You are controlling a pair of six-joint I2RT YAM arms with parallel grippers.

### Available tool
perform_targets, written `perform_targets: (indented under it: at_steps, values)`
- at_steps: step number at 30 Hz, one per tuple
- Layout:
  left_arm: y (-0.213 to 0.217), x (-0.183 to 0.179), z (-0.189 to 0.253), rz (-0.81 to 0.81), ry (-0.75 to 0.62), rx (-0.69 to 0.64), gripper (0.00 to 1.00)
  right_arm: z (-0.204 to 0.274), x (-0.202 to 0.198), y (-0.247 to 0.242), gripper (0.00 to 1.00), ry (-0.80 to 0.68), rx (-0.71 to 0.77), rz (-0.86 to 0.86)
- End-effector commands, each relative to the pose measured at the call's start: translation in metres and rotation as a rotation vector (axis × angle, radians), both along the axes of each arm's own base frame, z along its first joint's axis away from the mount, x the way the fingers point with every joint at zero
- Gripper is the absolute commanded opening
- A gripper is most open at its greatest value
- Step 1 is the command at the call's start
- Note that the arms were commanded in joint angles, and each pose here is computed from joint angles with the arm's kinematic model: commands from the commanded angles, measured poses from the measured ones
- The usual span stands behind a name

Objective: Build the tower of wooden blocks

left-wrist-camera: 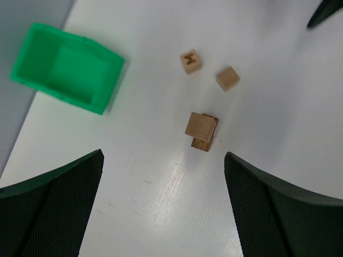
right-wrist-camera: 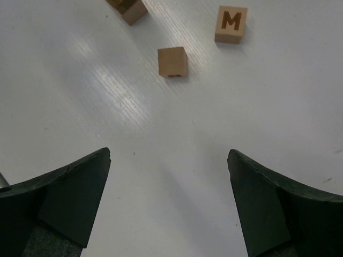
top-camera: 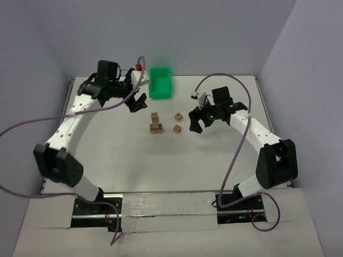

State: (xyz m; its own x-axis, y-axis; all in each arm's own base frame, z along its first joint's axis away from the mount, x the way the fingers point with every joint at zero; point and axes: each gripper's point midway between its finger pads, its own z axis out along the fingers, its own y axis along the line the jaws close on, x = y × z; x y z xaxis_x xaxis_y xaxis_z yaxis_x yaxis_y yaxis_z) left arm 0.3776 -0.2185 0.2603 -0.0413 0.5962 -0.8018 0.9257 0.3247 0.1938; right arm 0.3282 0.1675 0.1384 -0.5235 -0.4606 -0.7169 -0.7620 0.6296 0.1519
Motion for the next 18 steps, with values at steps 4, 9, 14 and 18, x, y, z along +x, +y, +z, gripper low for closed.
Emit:
perform_targets:
  at_steps: [4, 9, 14, 18]
  values:
    - [0.039, -0.007, 0.067, 0.361, -0.016, -0.296, 0.99, -0.001, 0.031, 0.045, 0.86, -0.054, -0.062, -0.051]
    - [0.060, -0.027, 0.062, 0.352, 0.031, -0.307, 0.99, -0.025, 0.045, 0.060, 0.74, -0.007, -0.089, -0.074]
    - [0.064, -0.037, 0.054, 0.328, 0.041, -0.307, 0.99, -0.042, 0.053, 0.069, 0.63, 0.010, -0.109, -0.064]
    - [0.059, -0.043, 0.046, 0.276, 0.079, -0.310, 0.99, -0.052, 0.058, 0.072, 0.61, 0.004, -0.131, -0.055]
